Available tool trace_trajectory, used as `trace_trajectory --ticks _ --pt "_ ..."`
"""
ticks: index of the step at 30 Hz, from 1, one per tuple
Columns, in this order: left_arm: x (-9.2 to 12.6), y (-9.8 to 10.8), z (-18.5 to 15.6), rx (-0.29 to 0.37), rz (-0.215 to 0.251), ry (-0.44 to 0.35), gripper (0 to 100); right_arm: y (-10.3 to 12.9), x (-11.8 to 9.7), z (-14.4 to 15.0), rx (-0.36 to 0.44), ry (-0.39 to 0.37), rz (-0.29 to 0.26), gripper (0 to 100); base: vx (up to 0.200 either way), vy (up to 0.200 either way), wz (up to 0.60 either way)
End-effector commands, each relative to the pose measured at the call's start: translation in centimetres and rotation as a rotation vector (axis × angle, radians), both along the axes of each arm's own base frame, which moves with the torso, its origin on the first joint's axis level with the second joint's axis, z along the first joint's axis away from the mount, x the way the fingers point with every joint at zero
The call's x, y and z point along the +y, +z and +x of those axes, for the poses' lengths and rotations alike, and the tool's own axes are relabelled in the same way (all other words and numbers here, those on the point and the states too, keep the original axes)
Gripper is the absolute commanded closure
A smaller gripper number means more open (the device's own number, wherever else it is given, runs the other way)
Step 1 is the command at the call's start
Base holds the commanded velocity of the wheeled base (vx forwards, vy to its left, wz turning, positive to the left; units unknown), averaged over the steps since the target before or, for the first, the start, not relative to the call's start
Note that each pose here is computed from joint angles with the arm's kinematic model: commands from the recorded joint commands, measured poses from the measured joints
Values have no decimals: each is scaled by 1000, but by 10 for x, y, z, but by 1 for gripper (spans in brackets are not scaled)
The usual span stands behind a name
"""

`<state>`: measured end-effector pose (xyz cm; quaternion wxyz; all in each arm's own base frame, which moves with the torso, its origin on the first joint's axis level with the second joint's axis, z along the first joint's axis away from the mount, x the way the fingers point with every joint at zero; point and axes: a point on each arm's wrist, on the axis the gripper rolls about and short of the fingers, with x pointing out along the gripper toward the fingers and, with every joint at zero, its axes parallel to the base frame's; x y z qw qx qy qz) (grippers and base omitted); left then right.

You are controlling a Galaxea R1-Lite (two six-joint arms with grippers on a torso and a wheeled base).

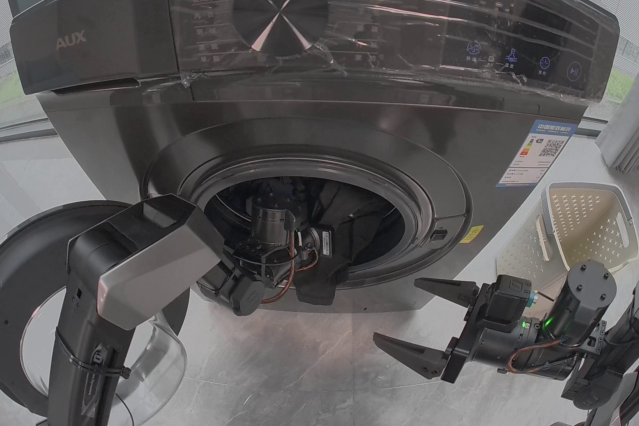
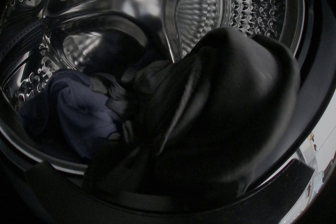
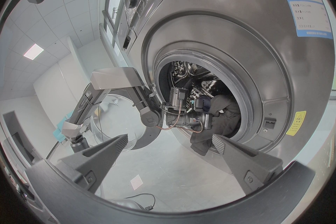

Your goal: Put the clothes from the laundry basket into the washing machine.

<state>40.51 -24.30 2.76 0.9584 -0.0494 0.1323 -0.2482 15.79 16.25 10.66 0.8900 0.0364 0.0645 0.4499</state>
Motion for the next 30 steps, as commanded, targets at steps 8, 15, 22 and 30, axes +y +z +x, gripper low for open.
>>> trace_trajectory --ticks 8,15,22,30 --pt "0 35 40 -196 -115 110 100 1 1 0 -4 1 3 0 0 0 0" --pt "4 43 66 -298 -168 189 100 1 1 0 -4 1 3 0 0 0 0" --pt "5 42 73 -321 -180 203 100 1 0 0 -4 0 3 0 0 0 0" --pt "5 52 53 -251 -185 183 0 0 1 1 -1 0 1 0 0 0 0"
